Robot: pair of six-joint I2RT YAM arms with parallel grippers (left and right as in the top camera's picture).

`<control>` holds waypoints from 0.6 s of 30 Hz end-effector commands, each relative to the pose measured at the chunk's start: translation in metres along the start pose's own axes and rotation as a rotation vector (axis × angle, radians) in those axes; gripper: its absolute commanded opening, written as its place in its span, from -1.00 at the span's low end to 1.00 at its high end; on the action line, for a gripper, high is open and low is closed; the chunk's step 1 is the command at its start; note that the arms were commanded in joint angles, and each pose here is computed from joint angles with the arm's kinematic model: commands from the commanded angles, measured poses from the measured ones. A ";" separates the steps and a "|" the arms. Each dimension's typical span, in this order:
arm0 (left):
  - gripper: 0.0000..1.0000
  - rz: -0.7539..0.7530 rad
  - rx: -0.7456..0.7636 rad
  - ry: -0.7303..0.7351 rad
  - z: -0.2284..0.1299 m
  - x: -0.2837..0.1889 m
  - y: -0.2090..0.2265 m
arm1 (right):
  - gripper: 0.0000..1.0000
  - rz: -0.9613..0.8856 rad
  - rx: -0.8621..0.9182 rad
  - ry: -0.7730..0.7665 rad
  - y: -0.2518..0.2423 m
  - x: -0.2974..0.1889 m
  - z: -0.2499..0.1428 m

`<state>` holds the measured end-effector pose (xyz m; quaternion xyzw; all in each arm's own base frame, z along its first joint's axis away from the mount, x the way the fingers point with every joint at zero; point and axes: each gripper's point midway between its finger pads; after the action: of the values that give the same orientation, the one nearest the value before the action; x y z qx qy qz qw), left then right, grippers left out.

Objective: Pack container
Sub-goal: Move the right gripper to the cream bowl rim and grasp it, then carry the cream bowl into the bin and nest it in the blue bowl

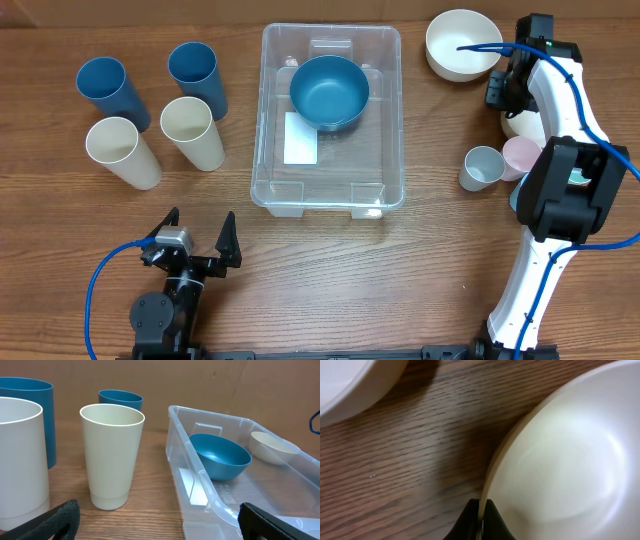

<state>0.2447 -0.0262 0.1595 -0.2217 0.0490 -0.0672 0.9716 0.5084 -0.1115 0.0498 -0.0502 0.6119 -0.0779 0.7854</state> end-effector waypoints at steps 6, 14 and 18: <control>1.00 0.000 0.021 -0.004 0.000 0.000 0.000 | -0.93 -0.068 0.031 -0.122 -0.024 -0.053 0.042; 1.00 0.000 0.021 -0.004 0.000 0.000 0.000 | -0.93 0.085 0.055 -0.412 0.000 -0.194 0.096; 1.00 0.000 0.021 -0.004 0.000 0.000 0.000 | -0.93 0.233 -0.064 -0.511 0.068 -0.262 0.093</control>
<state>0.2447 -0.0262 0.1595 -0.2217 0.0489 -0.0671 0.9716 0.5443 -0.0655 0.2645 -0.0220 0.4481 -0.0383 0.8929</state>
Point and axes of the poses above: each gripper's point midway between its finger pads, its own x axis out along the fingers, its own y axis along the line the jaws close on, z = x × y, and after that the axes turned 14 degrees about -x, right-handed
